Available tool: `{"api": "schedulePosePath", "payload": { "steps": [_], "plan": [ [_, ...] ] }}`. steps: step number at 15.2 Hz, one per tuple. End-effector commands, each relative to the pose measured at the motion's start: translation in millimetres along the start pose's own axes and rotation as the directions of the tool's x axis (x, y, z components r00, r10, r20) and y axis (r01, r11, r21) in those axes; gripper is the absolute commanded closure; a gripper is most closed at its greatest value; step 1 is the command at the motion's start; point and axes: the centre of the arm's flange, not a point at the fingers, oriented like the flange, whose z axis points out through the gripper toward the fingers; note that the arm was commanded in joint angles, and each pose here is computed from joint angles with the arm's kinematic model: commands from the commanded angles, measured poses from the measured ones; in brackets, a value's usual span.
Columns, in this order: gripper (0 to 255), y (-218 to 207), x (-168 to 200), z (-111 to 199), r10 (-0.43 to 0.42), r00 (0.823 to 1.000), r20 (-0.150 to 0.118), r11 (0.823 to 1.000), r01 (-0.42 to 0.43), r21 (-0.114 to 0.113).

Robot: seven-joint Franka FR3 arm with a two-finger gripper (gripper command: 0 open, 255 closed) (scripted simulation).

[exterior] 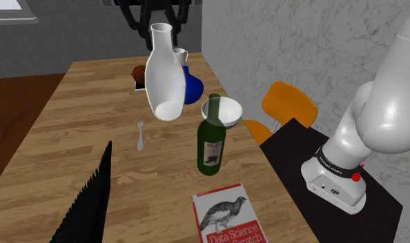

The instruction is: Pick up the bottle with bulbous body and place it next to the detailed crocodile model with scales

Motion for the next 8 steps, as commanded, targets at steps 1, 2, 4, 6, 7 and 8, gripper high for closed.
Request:
{"api": "schedulePosePath", "payload": {
  "steps": [1,2,4,6,7,8],
  "plan": [
    [255,-4.9,-29.0,1.8,0.002,1.0,0.0,1.0,-0.002,0.0],
    [255,-7.1,-42.0,2.2,0.002,1.0,0.0,1.0,-0.002,0.0],
    [255,-11.5,-68.0,3.0,0.002,1.0,0.0,1.0,-0.002,0.0],
    [255,-15.9,-94.0,3.8,0.002,1.0,0.0,1.0,-0.002,0.0],
    [255,-18.2,-107.0,4.2,0.002,1.0,0.0,1.0,-0.002,0.0],
    [255,-20.4,-120.0,4.6,0.002,1.0,0.0,1.0,-0.002,0.0]
  ]
}}
